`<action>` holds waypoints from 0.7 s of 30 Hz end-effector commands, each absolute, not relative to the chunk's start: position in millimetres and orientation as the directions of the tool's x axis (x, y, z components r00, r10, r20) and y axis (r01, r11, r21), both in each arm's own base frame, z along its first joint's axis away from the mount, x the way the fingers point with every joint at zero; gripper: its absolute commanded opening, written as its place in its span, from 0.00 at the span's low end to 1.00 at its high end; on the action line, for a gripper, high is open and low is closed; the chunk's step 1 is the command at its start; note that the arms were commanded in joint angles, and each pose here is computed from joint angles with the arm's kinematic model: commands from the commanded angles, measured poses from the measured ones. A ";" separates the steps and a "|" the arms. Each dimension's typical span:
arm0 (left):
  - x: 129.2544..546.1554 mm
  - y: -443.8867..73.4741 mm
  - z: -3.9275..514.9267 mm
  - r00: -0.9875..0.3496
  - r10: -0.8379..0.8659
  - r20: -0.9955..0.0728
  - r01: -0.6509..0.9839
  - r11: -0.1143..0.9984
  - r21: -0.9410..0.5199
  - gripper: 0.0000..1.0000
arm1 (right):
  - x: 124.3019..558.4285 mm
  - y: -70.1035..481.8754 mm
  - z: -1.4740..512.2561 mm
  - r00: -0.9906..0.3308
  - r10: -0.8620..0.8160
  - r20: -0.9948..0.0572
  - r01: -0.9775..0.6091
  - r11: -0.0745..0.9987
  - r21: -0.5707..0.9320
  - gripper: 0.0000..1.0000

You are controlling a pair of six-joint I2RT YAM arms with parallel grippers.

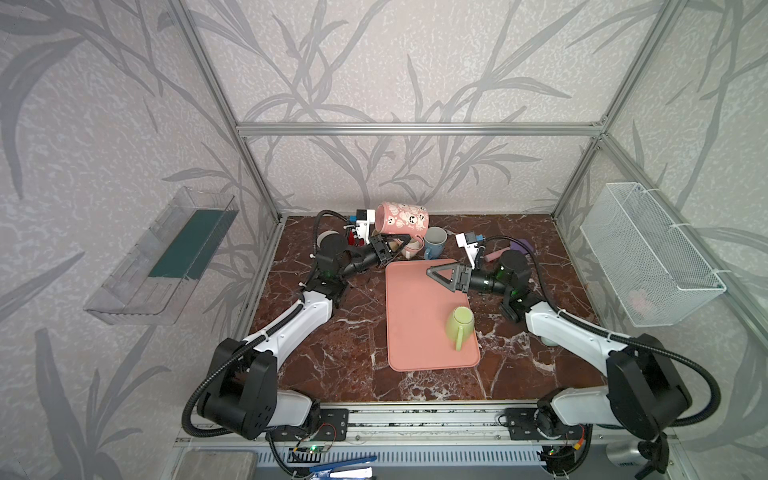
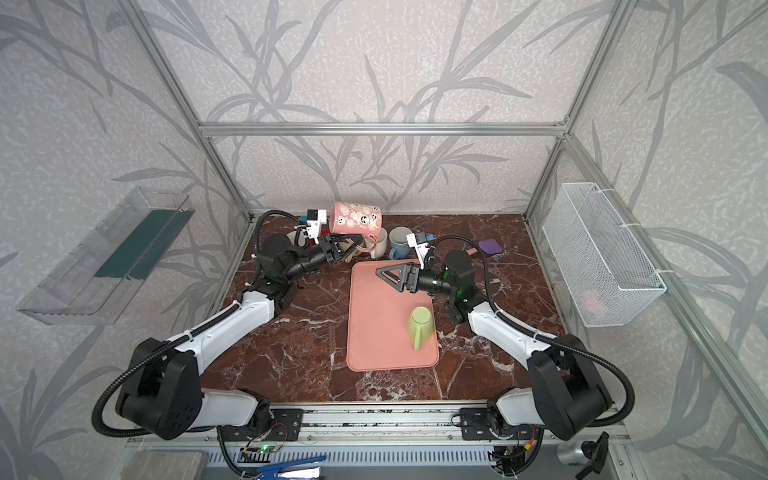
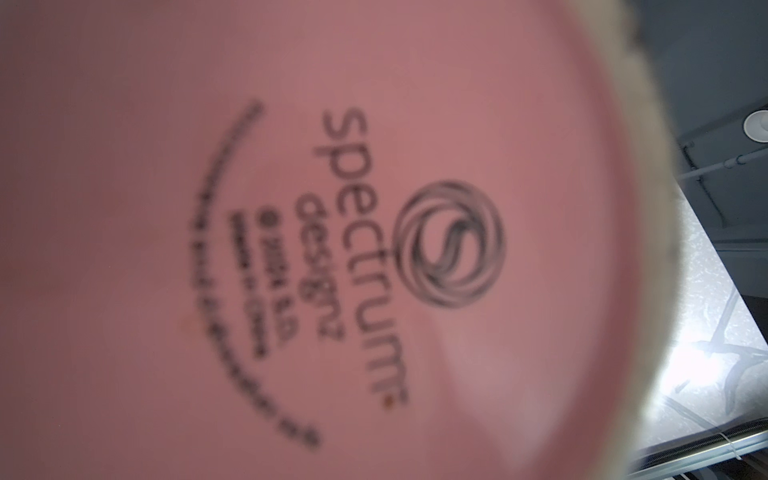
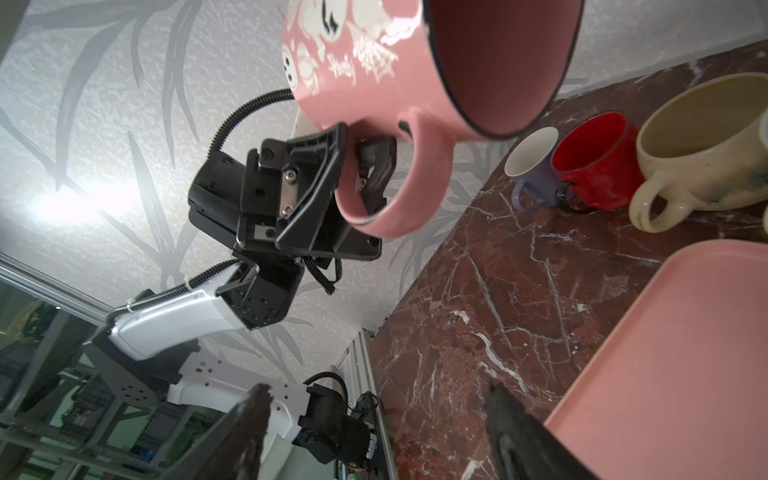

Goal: Turn the mug right side up

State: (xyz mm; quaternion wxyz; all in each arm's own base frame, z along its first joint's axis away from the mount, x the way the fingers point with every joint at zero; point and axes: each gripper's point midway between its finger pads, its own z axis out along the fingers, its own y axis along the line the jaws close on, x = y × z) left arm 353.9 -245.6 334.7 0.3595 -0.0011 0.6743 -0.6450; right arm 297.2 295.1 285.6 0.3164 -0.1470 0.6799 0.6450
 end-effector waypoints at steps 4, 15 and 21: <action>338.9 -243.8 383.2 -0.650 -0.487 -0.584 0.625 0.095 -0.775 0.00 | 320.9 300.5 328.5 -0.736 0.285 -0.615 -0.644 -0.013 0.765 0.79; 352.2 -246.6 363.8 -0.656 -0.489 -0.574 0.591 0.141 -0.795 0.00 | 343.0 307.8 316.1 -0.791 0.292 -0.537 -0.579 -0.078 0.811 0.77; 358.8 -248.7 339.7 -0.669 -0.480 -0.567 0.555 0.184 -0.811 0.00 | 346.3 296.2 303.0 -0.798 0.307 -0.518 -0.559 -0.056 0.828 0.76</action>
